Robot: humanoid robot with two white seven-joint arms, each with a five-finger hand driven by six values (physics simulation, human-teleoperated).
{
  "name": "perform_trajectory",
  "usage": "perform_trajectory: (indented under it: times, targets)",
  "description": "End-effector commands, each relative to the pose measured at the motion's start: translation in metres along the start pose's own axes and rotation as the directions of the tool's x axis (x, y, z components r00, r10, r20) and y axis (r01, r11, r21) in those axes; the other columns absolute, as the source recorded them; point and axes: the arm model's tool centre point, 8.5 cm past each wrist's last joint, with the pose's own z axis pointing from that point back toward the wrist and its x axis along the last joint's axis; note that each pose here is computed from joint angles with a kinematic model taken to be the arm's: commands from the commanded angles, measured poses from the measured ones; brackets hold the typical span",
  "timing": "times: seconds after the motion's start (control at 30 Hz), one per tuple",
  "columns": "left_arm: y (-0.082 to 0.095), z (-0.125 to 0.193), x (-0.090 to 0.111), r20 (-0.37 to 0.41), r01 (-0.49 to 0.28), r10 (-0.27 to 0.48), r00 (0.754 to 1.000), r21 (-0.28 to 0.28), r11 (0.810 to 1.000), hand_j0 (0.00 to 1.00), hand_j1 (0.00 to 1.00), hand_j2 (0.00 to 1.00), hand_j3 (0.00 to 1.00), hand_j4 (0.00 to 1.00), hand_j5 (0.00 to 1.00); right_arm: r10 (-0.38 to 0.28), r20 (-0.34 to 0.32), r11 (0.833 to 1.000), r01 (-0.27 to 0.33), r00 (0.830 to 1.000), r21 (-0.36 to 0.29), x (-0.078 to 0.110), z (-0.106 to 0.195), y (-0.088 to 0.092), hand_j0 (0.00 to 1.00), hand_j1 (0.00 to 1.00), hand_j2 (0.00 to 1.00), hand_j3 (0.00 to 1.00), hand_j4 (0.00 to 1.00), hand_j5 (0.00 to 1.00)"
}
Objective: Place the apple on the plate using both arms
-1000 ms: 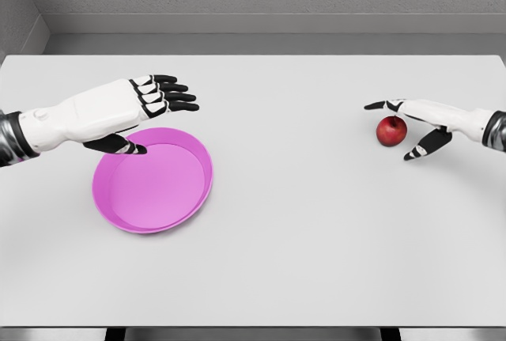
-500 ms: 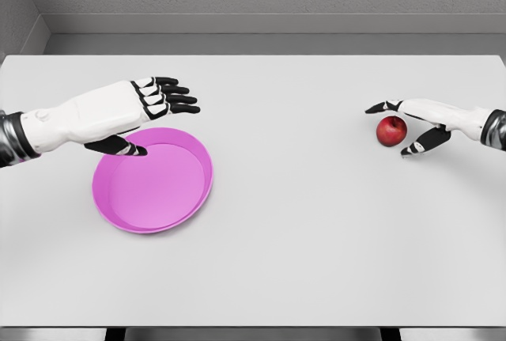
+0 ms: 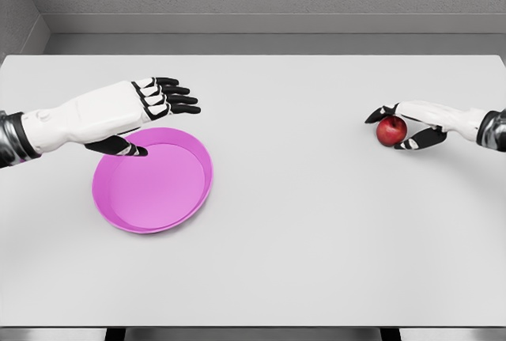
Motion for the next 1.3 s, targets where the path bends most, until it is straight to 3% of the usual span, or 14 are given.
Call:
perform_trajectory:
  times: [0.0, 0.1, 0.13, 0.27, 0.5, 0.63, 0.7, 0.8, 0.9, 1.03, 1.13, 1.27]
  targets:
    - [0.001, 0.000, 0.000, -0.001, -0.005, 0.005, 1.000, 0.004, 1.000, 1.00, 1.00, 1.00, 1.00, 1.00, 1.00, -0.006, -0.003, 1.000, 0.006, 1.000, -0.002, -0.001, -0.001, 0.000, 0.67, 0.67, 0.67, 0.67, 0.67, 0.67]
    - [0.001, 0.000, 0.000, -0.001, -0.005, 0.005, 1.000, 0.004, 1.000, 1.00, 1.00, 1.00, 1.00, 1.00, 1.00, -0.006, -0.003, 1.000, 0.006, 1.000, -0.002, -0.001, -0.001, 0.000, 0.66, 0.66, 0.66, 0.66, 0.66, 0.66]
    - [0.001, 0.000, 0.000, -0.001, -0.005, 0.005, 1.000, 0.004, 1.000, 1.00, 1.00, 1.00, 1.00, 1.00, 1.00, -0.006, -0.003, 1.000, 0.006, 1.000, -0.002, -0.001, -0.001, 0.000, 0.58, 0.58, 0.58, 0.58, 0.58, 0.58]
    - [0.001, 0.000, 0.000, -0.001, -0.005, 0.005, 1.000, 0.004, 1.000, 1.00, 1.00, 1.00, 1.00, 1.00, 1.00, -0.007, -0.003, 1.000, 0.007, 1.000, -0.002, -0.001, -0.001, 0.001, 0.54, 0.54, 0.54, 0.54, 0.54, 0.54]
    - [0.000, 0.000, 0.000, -0.001, -0.006, 0.006, 1.000, 0.004, 1.000, 1.00, 1.00, 1.00, 1.00, 1.00, 1.00, -0.010, 0.007, 1.000, 0.010, 1.000, -0.008, 0.002, -0.004, 0.000, 0.34, 0.34, 0.34, 0.34, 0.34, 0.34]
    - [0.001, 0.000, 0.000, 0.001, -0.005, 0.005, 1.000, 0.005, 1.000, 1.00, 1.00, 1.00, 1.00, 1.00, 1.00, -0.011, 0.015, 1.000, 0.011, 1.000, -0.008, 0.004, -0.007, 0.001, 0.32, 0.32, 0.32, 0.32, 0.32, 0.32]
    - [0.000, 0.000, 0.000, -0.001, -0.006, 0.006, 1.000, 0.004, 1.000, 1.00, 1.00, 1.00, 1.00, 1.00, 1.00, -0.011, 0.014, 1.000, 0.011, 1.000, -0.009, 0.004, -0.006, 0.000, 0.17, 0.17, 0.17, 0.17, 0.17, 0.17]
    - [0.001, 0.000, 0.000, -0.001, -0.005, 0.005, 1.000, 0.004, 1.000, 1.00, 1.00, 1.00, 1.00, 1.00, 1.00, -0.005, 0.026, 1.000, 0.005, 1.000, -0.017, 0.007, -0.007, -0.003, 0.17, 0.17, 0.17, 0.17, 0.17, 0.17]
    - [0.001, 0.000, 0.000, -0.001, -0.004, 0.004, 1.000, 0.006, 1.000, 1.00, 1.00, 1.00, 1.00, 1.00, 1.00, 0.061, 0.104, 0.998, -0.058, 0.993, -0.034, 0.036, -0.014, -0.015, 0.20, 0.20, 0.20, 0.20, 0.20, 0.20]
    - [0.000, 0.000, 0.000, -0.001, -0.006, 0.006, 1.000, 0.004, 1.000, 1.00, 1.00, 1.00, 1.00, 1.00, 1.00, 0.168, 0.232, 0.986, -0.159, 0.958, -0.055, 0.087, -0.025, -0.026, 0.27, 0.27, 0.27, 0.27, 0.27, 0.27]
    - [0.001, 0.000, 0.000, -0.001, -0.004, 0.004, 1.000, 0.006, 1.000, 1.00, 1.00, 1.00, 1.00, 1.00, 1.00, 0.220, 0.352, 0.973, -0.231, 0.910, -0.013, 0.131, -0.043, -0.009, 0.27, 0.27, 0.27, 0.27, 0.27, 0.27]
    - [0.000, 0.000, 0.000, -0.001, -0.006, 0.006, 1.000, 0.004, 1.000, 1.00, 1.00, 1.00, 1.00, 1.00, 1.00, 0.199, 0.387, 0.972, -0.232, 0.900, 0.038, 0.140, -0.058, 0.011, 0.30, 0.30, 0.30, 0.30, 0.30, 0.30]
